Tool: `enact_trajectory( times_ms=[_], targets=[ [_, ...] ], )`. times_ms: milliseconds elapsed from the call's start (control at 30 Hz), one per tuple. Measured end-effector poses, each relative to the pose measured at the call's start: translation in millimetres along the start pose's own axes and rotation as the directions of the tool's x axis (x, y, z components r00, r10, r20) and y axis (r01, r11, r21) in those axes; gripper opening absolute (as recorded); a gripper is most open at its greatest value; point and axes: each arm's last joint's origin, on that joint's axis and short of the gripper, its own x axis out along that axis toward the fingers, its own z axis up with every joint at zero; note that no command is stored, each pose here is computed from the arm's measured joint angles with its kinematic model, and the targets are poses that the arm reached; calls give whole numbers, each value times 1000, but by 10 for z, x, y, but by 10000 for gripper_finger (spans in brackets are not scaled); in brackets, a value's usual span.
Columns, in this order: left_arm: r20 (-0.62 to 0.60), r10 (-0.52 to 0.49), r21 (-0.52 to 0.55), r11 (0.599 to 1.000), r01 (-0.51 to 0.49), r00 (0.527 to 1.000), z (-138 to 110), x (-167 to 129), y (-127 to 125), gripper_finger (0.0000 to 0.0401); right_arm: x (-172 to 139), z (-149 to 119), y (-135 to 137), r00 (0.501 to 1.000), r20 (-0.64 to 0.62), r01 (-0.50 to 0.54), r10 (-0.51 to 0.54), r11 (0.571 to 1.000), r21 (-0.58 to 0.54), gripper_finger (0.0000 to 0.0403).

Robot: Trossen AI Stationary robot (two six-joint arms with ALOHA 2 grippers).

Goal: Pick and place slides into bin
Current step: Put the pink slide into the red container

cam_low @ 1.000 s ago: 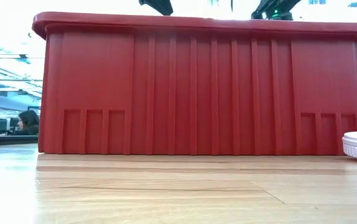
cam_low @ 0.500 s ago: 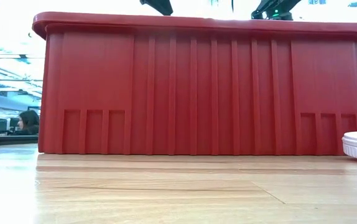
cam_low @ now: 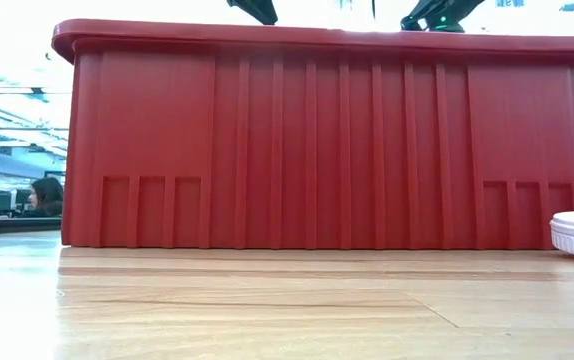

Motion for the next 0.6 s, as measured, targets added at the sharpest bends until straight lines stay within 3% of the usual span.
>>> enact_trajectory(
  times_ms=[267,467,600],
  targets=[
    [-1,-1,8,1000,1,1000,-1,0,0,129,-11,27,-32,999,10,51,-51,999,-10,123],
    [-2,0,8,1000,0,1000,-2,0,0,129,-171,111,30,967,-106,230,-233,972,-40,127],
    [-2,0,8,1000,0,1000,-2,0,0,129,-385,179,188,946,-75,312,-316,948,-58,117]
  ],
)
